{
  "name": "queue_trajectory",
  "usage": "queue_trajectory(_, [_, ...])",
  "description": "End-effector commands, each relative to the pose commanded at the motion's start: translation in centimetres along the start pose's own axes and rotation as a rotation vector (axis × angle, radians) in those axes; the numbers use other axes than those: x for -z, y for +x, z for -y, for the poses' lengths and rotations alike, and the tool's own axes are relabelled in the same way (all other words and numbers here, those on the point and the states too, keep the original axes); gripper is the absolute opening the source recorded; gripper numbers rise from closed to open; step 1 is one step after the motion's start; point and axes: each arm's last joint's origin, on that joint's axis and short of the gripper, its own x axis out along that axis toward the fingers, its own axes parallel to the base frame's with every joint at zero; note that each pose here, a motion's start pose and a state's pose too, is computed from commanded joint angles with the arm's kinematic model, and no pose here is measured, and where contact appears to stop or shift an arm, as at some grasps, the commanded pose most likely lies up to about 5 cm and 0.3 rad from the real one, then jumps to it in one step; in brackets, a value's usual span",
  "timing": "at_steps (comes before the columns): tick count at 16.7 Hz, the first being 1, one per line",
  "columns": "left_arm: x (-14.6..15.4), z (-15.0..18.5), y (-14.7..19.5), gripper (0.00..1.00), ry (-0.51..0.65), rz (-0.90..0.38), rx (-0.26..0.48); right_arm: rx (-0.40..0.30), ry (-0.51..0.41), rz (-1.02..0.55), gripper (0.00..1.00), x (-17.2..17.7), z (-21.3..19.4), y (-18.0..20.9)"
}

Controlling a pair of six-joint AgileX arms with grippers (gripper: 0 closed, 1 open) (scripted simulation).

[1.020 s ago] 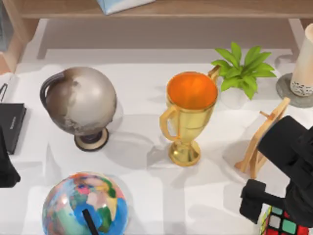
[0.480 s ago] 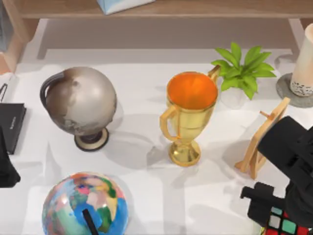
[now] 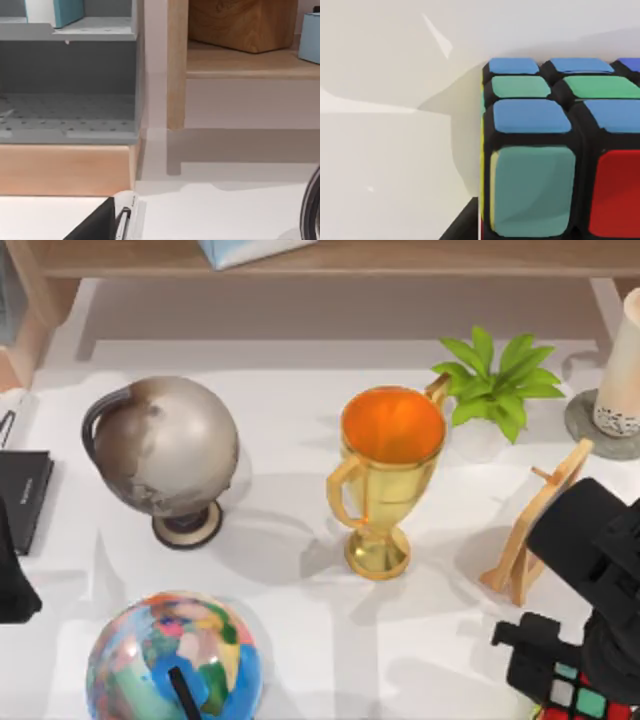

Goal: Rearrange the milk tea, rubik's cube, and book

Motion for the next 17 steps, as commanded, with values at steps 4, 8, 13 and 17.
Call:
queue_trajectory(4, [0.0,0.0,0.0,1.00,0.000,0.000,0.000,0.000,0.000,0.000,0.00,0.0,0.0,0.0])
queue_trajectory(8, [0.0,0.0,0.0,1.00,0.000,0.000,0.000,-0.002,0.002,0.002,0.00,0.0,0.0,-0.1])
queue_trajectory(13, [0.0,0.0,0.0,1.00,0.000,0.000,0.000,-0.003,0.001,0.002,0.00,0.0,0.0,-1.8])
queue_trajectory(17, [0.0,0.0,0.0,1.00,0.000,0.000,0.000,-0.002,0.002,0.002,0.00,0.0,0.0,-3.1])
